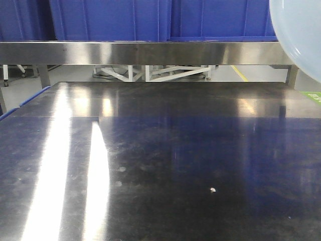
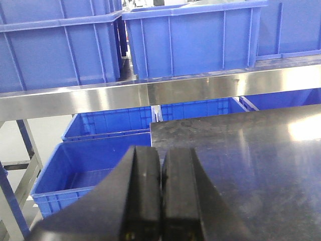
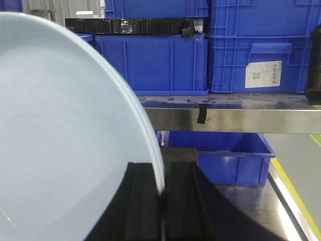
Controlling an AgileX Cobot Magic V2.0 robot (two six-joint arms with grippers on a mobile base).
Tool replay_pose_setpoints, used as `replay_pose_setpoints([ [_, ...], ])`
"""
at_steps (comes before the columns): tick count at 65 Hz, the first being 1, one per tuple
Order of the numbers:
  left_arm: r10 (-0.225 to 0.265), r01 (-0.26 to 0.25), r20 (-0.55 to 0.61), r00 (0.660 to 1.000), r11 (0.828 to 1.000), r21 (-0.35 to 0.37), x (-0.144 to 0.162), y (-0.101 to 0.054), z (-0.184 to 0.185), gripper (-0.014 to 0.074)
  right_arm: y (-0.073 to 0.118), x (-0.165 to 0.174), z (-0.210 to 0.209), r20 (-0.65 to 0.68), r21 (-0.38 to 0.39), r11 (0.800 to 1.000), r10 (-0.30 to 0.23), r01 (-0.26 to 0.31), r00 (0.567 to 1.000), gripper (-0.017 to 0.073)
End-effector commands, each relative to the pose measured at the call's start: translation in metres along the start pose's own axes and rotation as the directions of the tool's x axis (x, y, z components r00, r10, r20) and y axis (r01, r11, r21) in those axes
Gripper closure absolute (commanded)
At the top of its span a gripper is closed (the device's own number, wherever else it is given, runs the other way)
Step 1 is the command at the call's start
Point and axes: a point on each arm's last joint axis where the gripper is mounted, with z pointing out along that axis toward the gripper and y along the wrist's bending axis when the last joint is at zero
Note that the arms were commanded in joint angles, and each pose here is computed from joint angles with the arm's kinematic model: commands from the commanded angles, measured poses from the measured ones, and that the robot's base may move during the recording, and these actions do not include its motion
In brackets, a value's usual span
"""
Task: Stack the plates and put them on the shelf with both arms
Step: 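Drive the base to the blue bin shelf while holding the plates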
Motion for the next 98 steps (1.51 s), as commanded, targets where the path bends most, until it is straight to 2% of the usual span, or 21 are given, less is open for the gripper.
replay_pose_setpoints([
  [1,-0.013,0.014,0.107,0.994,1.0,-0.011,-0.0173,0.0019,-0.0011,0.0512,0.0014,-0.0198,-0.0009,0.129,-0.009,1.0,-0.007,0.008,0.992,0.0503],
  [98,-0.013,0.014,0.107,0.994,1.0,-0.011,-0.0173,0.0019,-0.0011,0.0512,0.0014,-0.0198,-0.0009,0.129,-0.009,1.0,-0.007,0.008,0.992,0.0503],
])
